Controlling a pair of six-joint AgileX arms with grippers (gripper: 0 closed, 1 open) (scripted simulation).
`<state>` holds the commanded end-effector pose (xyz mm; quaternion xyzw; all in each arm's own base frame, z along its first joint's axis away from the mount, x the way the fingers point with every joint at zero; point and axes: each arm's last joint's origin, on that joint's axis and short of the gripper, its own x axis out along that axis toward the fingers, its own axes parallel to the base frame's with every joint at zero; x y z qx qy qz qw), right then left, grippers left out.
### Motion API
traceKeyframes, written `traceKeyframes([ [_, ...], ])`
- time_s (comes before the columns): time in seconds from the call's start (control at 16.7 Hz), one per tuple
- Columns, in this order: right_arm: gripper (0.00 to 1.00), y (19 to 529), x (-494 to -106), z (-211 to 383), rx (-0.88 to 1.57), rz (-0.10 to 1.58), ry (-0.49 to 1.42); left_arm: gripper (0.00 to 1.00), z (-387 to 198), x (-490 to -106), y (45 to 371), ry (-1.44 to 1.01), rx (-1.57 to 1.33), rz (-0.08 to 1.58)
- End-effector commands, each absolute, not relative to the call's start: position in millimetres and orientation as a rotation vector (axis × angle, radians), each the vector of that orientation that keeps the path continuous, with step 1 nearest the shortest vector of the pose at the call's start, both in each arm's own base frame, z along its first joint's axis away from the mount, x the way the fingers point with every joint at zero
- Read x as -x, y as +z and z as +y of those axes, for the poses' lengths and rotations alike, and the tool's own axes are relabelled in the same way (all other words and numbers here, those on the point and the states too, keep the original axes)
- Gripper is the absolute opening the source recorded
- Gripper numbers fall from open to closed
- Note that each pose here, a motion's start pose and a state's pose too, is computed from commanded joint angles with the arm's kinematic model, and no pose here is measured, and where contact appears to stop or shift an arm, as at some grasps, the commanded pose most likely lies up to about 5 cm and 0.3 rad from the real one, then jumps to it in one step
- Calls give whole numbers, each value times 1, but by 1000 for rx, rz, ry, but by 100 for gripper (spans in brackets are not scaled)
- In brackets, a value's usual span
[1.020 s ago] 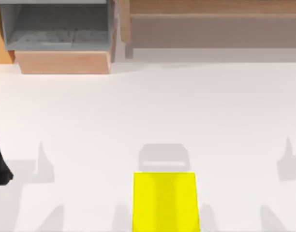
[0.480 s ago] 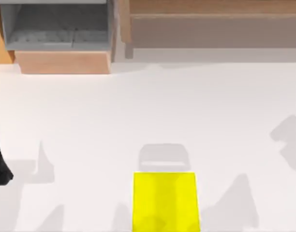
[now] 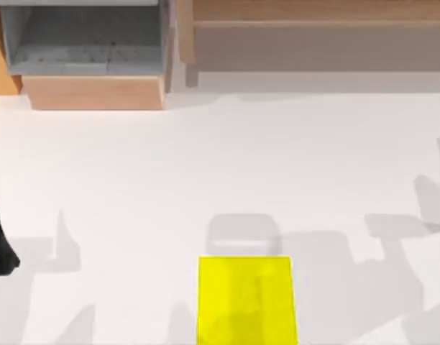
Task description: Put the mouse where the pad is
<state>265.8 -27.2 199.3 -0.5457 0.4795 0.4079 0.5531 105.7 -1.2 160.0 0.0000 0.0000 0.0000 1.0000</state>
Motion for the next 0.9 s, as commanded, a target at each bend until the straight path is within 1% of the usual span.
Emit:
traceKeyframes([
  [0.18,100,182,-297,-47,1328,1172,1275,100,-1,-106,160,0,0,0],
  [0.36,100,178,-326,-71,1346,1135,1431,100,-1,-106,160,0,0,0],
  [0.48,100,183,-342,-87,1362,1107,1454,100,-1,-106,160,0,0,0],
  [0.6,100,191,-353,-100,1380,1089,1434,100,-1,-106,160,0,0,0],
  [0.9,100,198,-359,-108,1393,1079,1407,100,-1,-106,160,0,0,0],
])
